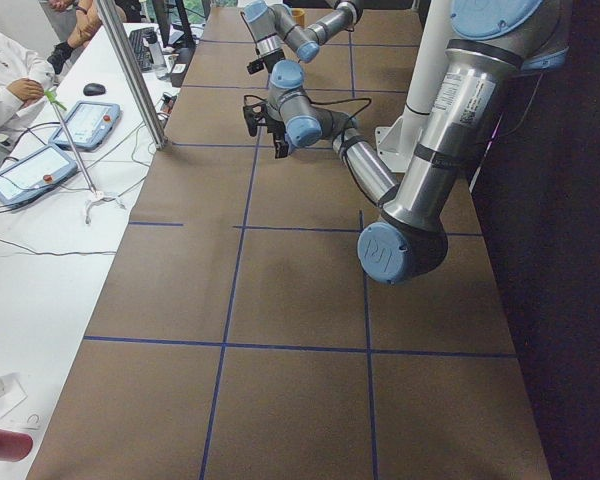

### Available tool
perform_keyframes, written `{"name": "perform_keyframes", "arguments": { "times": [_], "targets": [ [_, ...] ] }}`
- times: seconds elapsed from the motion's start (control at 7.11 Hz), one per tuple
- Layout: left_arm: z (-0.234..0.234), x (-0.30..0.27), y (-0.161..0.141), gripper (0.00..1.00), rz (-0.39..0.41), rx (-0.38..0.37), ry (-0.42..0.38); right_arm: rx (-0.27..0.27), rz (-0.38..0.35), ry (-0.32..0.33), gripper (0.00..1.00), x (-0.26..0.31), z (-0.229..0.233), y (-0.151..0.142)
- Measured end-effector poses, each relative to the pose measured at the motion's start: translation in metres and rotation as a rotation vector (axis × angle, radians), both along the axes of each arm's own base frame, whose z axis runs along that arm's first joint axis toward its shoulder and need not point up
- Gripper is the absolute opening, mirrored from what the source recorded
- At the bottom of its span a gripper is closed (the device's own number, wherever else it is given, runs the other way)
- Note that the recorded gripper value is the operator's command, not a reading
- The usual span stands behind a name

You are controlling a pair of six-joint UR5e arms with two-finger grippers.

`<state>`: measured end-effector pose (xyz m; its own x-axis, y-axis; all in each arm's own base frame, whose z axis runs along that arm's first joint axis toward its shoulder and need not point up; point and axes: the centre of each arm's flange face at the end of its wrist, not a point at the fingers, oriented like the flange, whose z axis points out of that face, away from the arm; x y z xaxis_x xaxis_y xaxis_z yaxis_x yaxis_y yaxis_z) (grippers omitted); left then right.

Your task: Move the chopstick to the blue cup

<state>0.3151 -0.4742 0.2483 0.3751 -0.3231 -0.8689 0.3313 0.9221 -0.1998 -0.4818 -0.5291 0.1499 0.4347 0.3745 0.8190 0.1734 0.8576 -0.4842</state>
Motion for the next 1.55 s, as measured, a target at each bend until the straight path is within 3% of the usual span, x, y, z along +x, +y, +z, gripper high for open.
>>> {"name": "perform_keyframes", "arguments": {
  "times": [0.28, 0.42, 0.7, 0.84, 1.12, 1.55],
  "targets": [
    [0.005, -0.001, 0.000, 1.00, 0.017, 0.006, -0.006, 0.004, 0.044, -0.014, 1.00, 0.030, -0.007, -0.012],
    [0.012, -0.007, -0.002, 1.00, 0.047, 0.014, -0.010, -0.006, 0.085, -0.028, 1.00, 0.071, -0.002, -0.023],
    [0.053, -0.042, -0.007, 1.00, 0.120, 0.046, -0.043, -0.028, 0.209, -0.046, 1.00, 0.198, 0.050, -0.036],
    [0.086, -0.070, -0.009, 1.00, 0.166, 0.081, -0.071, 0.007, 0.267, -0.041, 1.00, 0.253, 0.088, -0.038],
    [0.157, -0.133, -0.002, 1.00, 0.249, 0.170, -0.142, 0.190, 0.312, 0.004, 1.00, 0.337, 0.192, -0.033],
    [0.261, -0.255, 0.013, 1.00, 0.323, 0.313, -0.269, 0.507, 0.250, 0.187, 1.00, 0.432, 0.347, 0.003]
  ]
}}
